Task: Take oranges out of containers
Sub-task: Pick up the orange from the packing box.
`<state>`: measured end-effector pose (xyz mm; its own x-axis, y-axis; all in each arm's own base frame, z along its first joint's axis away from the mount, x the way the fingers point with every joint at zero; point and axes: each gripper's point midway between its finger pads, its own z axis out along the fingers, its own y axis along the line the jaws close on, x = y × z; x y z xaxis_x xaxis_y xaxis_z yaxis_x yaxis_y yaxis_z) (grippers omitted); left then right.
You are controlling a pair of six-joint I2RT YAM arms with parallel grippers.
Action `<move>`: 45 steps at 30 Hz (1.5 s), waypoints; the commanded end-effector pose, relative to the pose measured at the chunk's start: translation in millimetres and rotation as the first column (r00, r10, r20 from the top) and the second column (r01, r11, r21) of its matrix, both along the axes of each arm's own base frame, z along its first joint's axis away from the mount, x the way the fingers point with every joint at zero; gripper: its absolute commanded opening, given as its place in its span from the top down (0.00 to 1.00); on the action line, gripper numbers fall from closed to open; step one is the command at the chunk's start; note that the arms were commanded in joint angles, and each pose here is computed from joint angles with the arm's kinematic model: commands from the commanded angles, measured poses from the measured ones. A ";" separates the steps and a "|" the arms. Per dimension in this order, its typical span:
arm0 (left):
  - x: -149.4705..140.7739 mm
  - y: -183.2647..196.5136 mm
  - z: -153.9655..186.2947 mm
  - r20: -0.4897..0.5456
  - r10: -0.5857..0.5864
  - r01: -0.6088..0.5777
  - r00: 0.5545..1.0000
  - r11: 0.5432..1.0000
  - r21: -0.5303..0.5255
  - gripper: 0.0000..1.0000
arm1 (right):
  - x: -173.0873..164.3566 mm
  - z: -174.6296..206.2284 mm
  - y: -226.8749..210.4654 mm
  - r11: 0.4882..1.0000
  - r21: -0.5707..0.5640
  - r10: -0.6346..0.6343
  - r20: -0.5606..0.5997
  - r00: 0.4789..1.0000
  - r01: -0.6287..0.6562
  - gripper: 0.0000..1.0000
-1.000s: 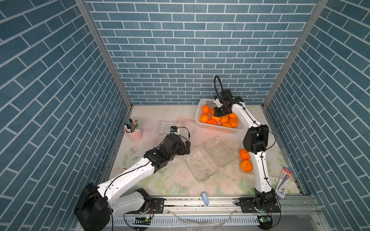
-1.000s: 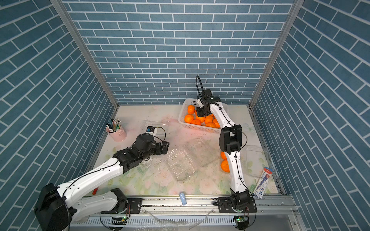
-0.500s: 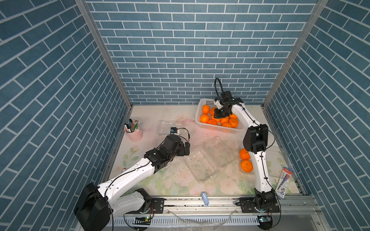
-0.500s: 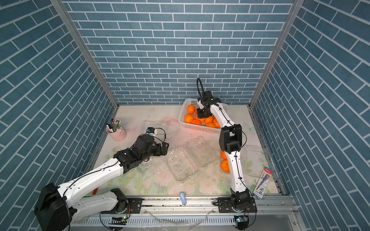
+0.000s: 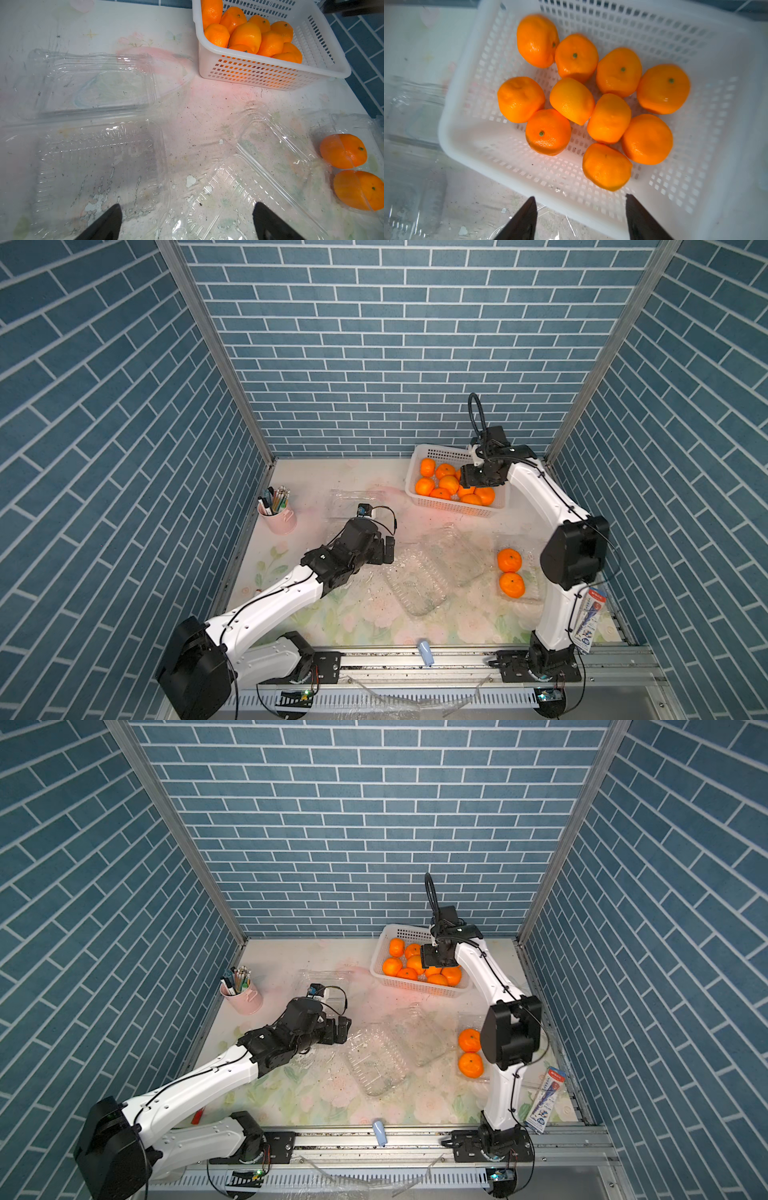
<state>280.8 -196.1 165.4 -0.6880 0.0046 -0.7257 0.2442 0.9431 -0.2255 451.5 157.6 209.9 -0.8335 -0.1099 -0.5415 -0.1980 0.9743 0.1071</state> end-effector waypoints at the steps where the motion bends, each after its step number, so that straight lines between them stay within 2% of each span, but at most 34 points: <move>1: -1.3 9.5 10.7 0.023 -0.022 0.021 0.999 0.997 0.068 0.01 | -22.2 0.1 -35.2 0.984 -0.017 -0.176 0.008 0.984 0.176 0.27; 7: -4.0 10.7 21.1 0.047 -0.048 0.045 0.998 0.996 0.078 0.01 | -95.0 -15.1 -74.8 0.953 -0.036 -0.304 -0.076 0.950 0.302 0.26; 10: -3.9 8.6 20.8 0.049 -0.050 0.047 0.998 0.997 0.063 0.01 | -127.7 -28.7 -78.5 0.949 -0.021 -0.315 -0.139 0.939 0.315 0.25; 14: -1.8 18.4 17.2 0.043 0.024 -0.027 0.999 0.998 0.061 0.01 | -161.8 -46.7 -87.6 0.937 -0.015 -0.347 -0.177 0.921 0.350 0.21; 17: -4.0 17.6 19.2 0.053 0.021 -0.023 0.998 0.999 0.034 0.01 | -179.3 -58.5 -94.3 0.922 -0.020 -0.383 -0.204 0.901 0.388 0.21; 21: -6.2 14.5 21.0 0.055 0.004 -0.005 0.998 1.000 0.014 0.01 | -188.0 -77.7 -96.8 0.901 -0.025 -0.425 -0.243 0.872 0.433 0.22; 26: -8.9 11.9 17.4 0.032 -0.011 0.011 0.999 1.000 0.012 0.01 | -182.1 -95.9 -95.4 0.884 -0.018 -0.455 -0.269 0.849 0.468 0.24; 35: -14.3 14.6 17.1 0.027 -0.009 0.009 1.000 1.000 -0.002 0.01 | -169.2 -106.5 -113.3 0.831 -0.069 -0.551 -0.234 0.801 0.551 0.27; 45: -11.9 8.6 13.5 0.010 -0.025 0.025 1.000 1.000 -0.001 0.01 | -165.7 -134.1 -117.6 0.828 -0.125 -0.558 -0.262 0.787 0.546 0.28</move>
<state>269.0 -188.0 183.2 -0.6676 0.0201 -0.7442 0.2748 0.9357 -0.2212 285.3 45.1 84.3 -0.8844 0.3674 -0.2880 0.3691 0.9280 0.0504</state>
